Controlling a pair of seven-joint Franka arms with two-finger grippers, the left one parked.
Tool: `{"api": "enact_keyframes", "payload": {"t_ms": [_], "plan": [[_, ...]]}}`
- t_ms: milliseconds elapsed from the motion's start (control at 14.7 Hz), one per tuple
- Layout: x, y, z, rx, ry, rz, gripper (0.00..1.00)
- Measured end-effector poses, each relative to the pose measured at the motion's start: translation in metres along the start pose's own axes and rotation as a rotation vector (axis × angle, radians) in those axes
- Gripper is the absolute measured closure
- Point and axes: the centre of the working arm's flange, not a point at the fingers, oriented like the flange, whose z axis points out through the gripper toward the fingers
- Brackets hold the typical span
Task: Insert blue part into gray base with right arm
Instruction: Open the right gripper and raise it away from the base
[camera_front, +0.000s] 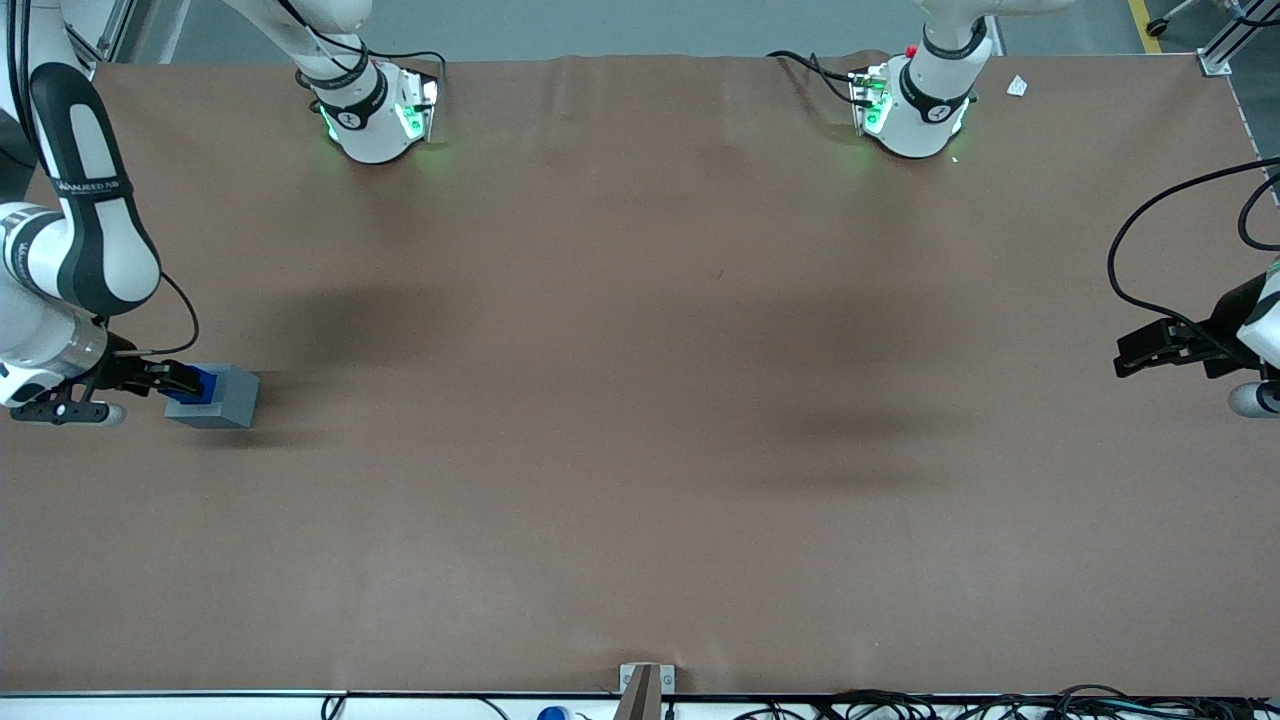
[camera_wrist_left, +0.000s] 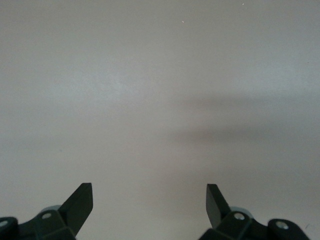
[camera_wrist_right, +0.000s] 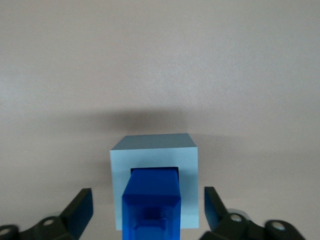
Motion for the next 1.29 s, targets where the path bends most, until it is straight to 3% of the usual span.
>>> {"api": "enact_keyframes", "payload": {"t_ms": [204,612,883,1291], "plan": [[0.009,-0.019,-0.063,0.007,-0.013,-0.035,0.00],[0.000,-0.090,-0.212,-0.005,0.079,-0.075,0.00],[-0.022,-0.142,-0.259,0.000,0.095,-0.044,0.00],[-0.048,-0.158,-0.294,0.002,0.097,-0.024,0.00]]}}
